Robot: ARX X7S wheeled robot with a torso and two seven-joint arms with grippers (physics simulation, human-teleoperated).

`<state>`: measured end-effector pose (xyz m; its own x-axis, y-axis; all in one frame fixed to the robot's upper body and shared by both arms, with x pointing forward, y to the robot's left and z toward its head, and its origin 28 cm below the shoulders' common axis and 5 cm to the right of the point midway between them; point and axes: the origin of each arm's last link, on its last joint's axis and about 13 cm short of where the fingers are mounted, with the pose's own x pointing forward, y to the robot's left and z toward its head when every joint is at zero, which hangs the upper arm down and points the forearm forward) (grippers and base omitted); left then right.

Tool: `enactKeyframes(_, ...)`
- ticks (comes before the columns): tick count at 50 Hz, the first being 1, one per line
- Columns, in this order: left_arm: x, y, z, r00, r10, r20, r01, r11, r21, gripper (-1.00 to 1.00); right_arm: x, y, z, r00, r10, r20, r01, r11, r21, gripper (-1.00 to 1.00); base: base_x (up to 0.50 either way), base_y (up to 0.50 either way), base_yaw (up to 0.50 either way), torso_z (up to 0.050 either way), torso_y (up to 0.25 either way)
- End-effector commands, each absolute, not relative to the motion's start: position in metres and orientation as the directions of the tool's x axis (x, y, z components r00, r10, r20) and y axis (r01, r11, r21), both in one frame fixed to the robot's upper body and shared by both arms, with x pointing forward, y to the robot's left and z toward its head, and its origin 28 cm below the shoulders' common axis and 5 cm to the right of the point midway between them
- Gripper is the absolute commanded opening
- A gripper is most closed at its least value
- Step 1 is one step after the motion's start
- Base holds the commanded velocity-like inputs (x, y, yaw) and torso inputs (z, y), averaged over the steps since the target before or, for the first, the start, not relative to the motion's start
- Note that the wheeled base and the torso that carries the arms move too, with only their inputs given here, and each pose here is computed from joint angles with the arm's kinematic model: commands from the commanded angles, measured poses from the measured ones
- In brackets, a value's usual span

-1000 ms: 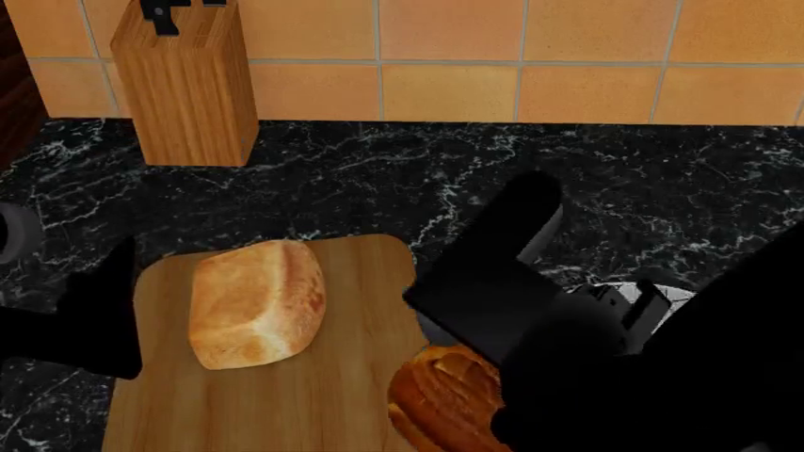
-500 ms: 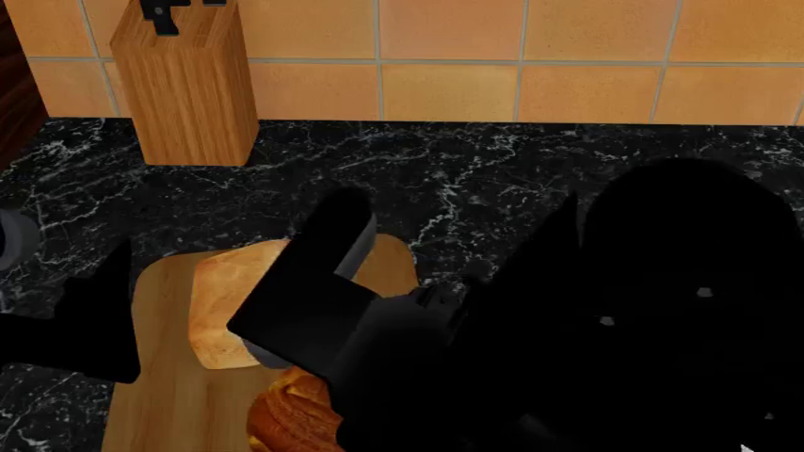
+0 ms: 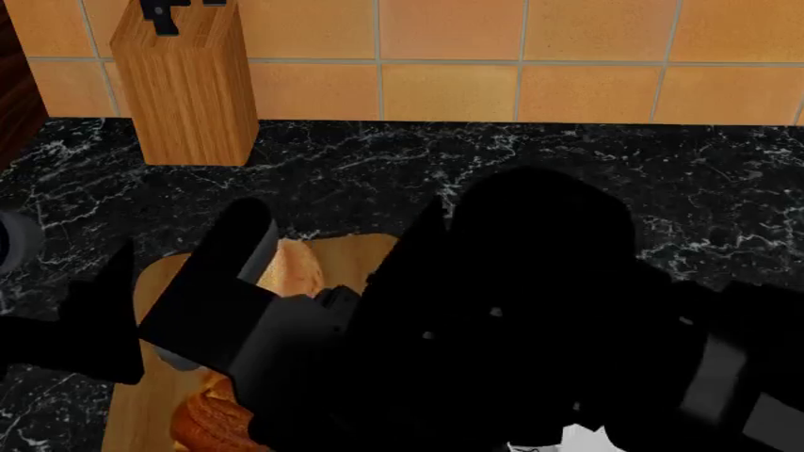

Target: Place all breads on the cutting board.

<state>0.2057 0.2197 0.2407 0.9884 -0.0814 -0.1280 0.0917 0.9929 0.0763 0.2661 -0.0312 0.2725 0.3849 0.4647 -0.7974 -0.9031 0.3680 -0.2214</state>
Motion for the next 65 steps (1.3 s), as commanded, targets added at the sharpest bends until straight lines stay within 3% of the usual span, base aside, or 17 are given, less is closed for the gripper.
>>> enactKeyframes(1,0.203,0.218,0.237,0.988,-0.083,-0.133,0.093,0.993,0.078,1.00,0.286,-0.020,0.268,0.432,0.454,-0.779,-0.887,0.370,-0.276,-1.00,0.00,0.00,0.00,0.000,0.000)
enactKeyframes(36,0.199,0.220,0.235,0.987,-0.074,-0.141,0.085,0.994,0.073,1.00,0.310,-0.005,0.230,0.413,0.417,-0.809,-0.887,0.387,-0.253,-1.00,0.00,0.00,0.00,0.000,0.000)
enactKeyframes(37,0.199,0.220,0.235,0.987,-0.073,-0.141,0.084,0.994,0.074,1.00,0.310,-0.004,0.229,0.413,0.418,-0.809,-0.886,0.389,-0.252,1.00,0.00,0.00,0.00,0.000,0.000)
enactKeyframes(50,0.198,0.219,0.234,0.987,-0.081,-0.138,0.090,0.994,0.067,1.00,0.304,-0.010,0.236,0.407,0.411,-0.816,-0.888,0.386,-0.248,1.00,0.00,0.00,0.00,0.000,0.000)
enactKeyframes(65,0.200,0.218,0.235,0.986,-0.089,-0.141,0.099,0.993,0.071,1.00,0.294,-0.032,0.279,0.458,0.435,-0.776,-0.868,0.407,-0.284,1.00,0.00,0.00,0.00,0.000,0.000)
